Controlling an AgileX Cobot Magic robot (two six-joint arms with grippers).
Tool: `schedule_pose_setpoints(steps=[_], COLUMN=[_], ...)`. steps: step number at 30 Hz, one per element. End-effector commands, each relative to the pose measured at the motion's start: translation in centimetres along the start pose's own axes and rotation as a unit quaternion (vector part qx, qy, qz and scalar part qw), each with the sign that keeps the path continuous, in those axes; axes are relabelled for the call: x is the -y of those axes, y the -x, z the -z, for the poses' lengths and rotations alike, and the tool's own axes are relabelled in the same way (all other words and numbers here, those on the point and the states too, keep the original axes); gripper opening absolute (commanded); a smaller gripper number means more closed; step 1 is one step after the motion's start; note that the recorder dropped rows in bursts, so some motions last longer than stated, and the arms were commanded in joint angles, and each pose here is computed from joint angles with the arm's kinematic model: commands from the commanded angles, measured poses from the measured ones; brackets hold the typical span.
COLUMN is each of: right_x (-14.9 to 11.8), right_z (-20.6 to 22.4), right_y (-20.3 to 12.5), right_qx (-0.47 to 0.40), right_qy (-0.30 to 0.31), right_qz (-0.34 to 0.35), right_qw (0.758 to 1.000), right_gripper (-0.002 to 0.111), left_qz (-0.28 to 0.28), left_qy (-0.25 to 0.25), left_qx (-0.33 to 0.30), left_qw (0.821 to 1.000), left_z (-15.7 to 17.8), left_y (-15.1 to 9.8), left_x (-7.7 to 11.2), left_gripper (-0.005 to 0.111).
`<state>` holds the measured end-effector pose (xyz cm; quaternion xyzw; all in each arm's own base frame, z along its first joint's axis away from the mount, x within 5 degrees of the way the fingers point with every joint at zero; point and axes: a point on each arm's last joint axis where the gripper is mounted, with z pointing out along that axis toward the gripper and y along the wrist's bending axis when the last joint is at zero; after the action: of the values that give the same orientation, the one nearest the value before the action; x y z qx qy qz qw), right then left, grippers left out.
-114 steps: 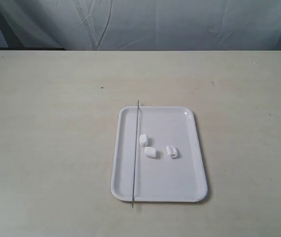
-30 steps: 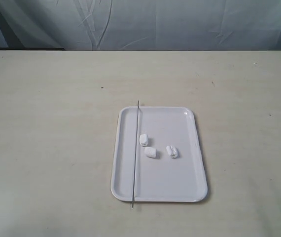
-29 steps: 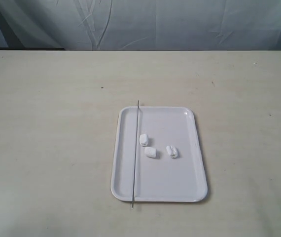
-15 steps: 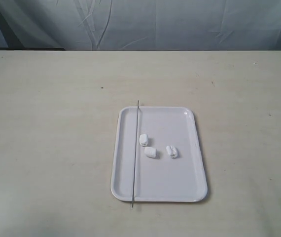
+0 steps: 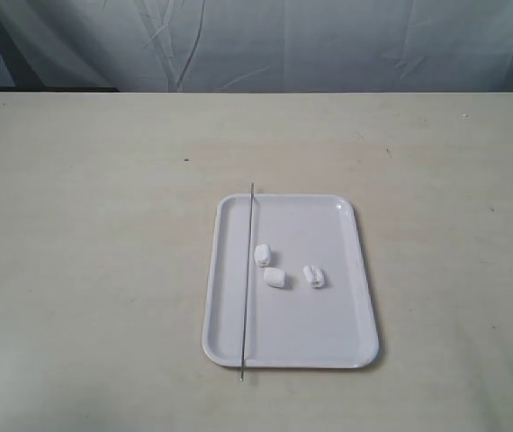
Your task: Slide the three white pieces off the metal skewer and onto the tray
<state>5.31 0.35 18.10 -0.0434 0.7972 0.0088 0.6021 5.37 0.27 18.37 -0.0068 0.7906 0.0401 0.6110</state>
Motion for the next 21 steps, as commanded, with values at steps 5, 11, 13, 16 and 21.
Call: schedule_pose_setpoints(steps=[5,11,13,16,21], right_x=[0.06,0.29,0.29,0.29,0.29], right_z=[0.01,0.02,0.02,0.02,0.02], right_y=[-0.02,-0.07,-0.07,-0.07,-0.07], right_qx=[0.003,0.001,0.001,0.001,0.001], right_qy=[-0.006,-0.032,-0.032,-0.032,-0.032], right_qz=[0.000,-0.033,-0.033,-0.034,-0.034], right_qw=[1.000,0.999,0.999,0.999,0.999], right_gripper=[0.038,0.038,0.038,0.038,0.038], left_qz=[0.011,0.023,0.023,0.023,0.020], left_qy=[0.000,0.000,0.000,0.000,0.000], left_qx=[0.007,0.006,0.006,0.006,0.006], left_qw=[1.000,1.000,1.000,1.000,1.000], left_z=[-0.01,-0.01,-0.01,-0.01,-0.01], left_y=[0.02,0.00,0.00,0.00,0.00], left_x=[0.01,0.01,0.01,0.01,0.00], left_gripper=[0.000,0.000,0.000,0.000,0.000])
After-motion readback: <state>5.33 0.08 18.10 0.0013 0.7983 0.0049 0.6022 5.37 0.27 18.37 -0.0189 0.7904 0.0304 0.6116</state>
